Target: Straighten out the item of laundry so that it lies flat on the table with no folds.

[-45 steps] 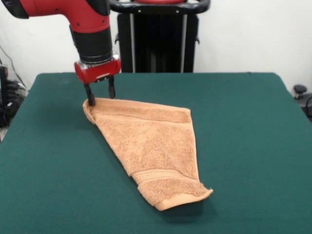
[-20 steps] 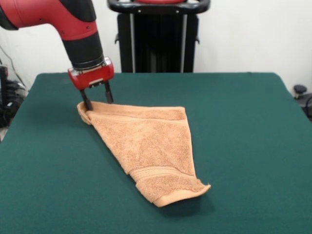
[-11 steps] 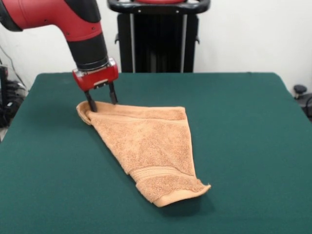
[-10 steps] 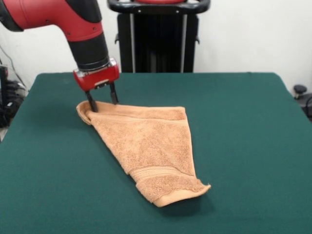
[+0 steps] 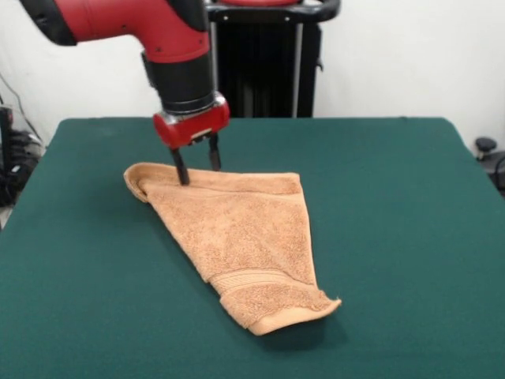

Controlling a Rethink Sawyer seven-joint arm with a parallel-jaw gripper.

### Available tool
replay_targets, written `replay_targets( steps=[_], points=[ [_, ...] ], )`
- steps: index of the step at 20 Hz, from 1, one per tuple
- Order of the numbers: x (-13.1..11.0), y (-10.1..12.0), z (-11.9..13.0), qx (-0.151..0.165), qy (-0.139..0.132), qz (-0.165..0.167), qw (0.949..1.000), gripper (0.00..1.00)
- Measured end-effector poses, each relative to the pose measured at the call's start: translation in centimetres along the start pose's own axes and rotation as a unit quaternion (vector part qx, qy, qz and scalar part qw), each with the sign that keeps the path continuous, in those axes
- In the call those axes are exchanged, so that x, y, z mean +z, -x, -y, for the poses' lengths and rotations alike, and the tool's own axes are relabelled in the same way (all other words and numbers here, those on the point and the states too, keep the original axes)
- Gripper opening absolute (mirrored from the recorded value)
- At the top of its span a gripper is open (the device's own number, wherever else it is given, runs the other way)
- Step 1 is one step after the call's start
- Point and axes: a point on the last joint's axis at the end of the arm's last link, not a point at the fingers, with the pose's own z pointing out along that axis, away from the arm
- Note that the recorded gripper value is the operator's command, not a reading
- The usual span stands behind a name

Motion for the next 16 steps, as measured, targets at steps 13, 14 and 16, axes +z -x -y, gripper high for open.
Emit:
replay_targets(
  steps=[13,14,16],
  points=[
    [-0.1,1.4,-1.9,-0.035,-0.031,-0.012,0.9989,1.0],
    [0.0,1.4,-2.2,-0.036,-0.031,-0.016,0.9987,1.0],
    [0.2,1.5,-3.0,-0.044,-0.034,-0.028,0.9981,1.0]
  ],
)
